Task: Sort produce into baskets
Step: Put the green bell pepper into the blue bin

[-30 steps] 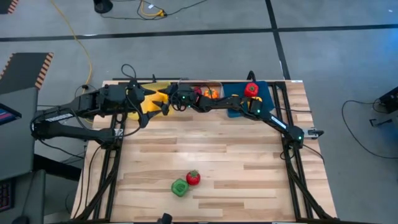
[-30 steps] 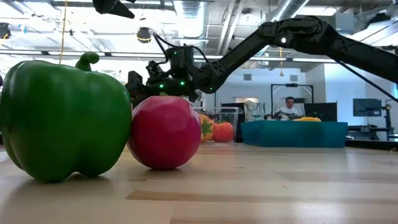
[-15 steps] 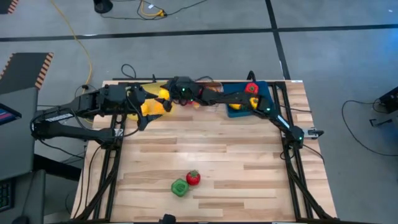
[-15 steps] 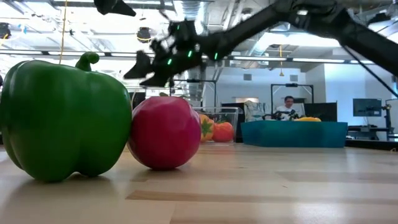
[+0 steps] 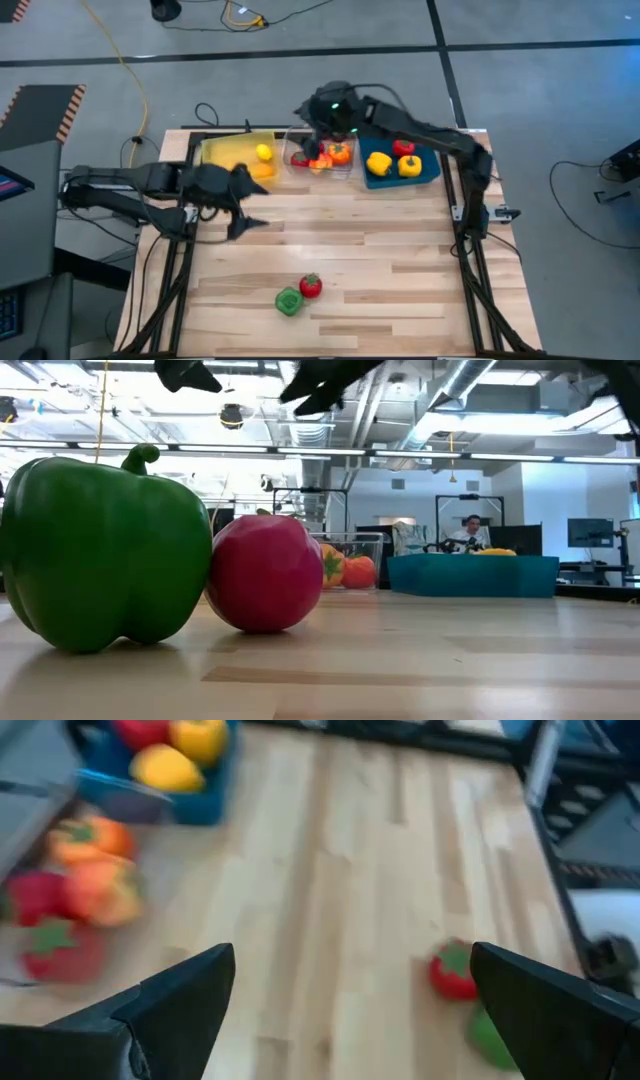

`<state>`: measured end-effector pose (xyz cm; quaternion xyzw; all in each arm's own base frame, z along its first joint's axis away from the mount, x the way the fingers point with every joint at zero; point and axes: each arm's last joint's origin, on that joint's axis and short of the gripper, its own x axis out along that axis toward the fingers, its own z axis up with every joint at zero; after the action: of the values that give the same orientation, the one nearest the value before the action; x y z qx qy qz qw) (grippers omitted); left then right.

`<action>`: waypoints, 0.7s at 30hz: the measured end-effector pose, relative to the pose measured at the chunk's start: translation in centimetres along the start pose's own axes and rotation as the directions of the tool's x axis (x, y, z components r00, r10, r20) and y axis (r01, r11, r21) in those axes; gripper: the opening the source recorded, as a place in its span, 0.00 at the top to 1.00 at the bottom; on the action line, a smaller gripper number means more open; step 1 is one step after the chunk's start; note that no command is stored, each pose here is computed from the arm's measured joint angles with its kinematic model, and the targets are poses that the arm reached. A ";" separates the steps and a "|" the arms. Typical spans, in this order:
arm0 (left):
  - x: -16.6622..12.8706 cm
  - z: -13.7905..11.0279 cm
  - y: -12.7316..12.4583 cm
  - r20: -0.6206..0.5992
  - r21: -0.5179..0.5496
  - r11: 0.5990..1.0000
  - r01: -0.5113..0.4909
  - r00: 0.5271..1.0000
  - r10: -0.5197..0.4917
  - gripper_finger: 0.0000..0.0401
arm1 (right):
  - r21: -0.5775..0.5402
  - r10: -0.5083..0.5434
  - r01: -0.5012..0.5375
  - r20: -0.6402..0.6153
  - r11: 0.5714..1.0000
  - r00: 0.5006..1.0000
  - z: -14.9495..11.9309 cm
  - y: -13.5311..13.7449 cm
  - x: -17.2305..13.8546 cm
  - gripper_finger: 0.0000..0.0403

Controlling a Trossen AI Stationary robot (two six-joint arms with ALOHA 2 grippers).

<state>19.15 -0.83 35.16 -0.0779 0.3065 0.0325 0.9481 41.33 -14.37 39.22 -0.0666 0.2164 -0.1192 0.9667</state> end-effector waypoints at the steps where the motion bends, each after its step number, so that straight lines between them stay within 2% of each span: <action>1: 0.6 -0.1 -0.5 -0.023 0.007 1.000 0.023 0.999 -0.023 0.02 | 0.002 0.001 -0.001 -0.016 1.000 1.000 0.3 -0.1 -1.2 0.03; 6: 3.0 -0.8 -2.7 -0.149 -0.006 0.987 0.158 0.976 -0.157 0.02 | 0.010 0.020 -0.019 -0.125 1.000 0.992 0.7 -0.1 -6.1 0.03; 11: 5.4 -1.7 -4.7 -0.266 -0.052 0.974 0.219 0.937 -0.225 0.02 | 0.046 0.039 -0.030 -0.190 0.998 0.981 0.8 0.2 -9.7 0.03; 18: 9.0 -3.8 -7.8 -0.432 -0.032 0.960 0.280 0.862 -0.266 0.02 | 0.045 0.088 -0.078 -0.282 0.996 0.955 0.0 1.6 -11.4 0.03; 21: 10.6 -4.9 -9.1 -0.496 -0.060 0.953 0.296 0.820 -0.286 0.02 | 0.053 0.101 -0.089 -0.324 0.995 0.940 -0.5 1.8 -11.6 0.03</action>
<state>25.86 -10.48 26.19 -0.1202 0.5257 -0.1366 0.8310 31.28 -9.63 43.07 -0.0174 0.3742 -0.0859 0.9232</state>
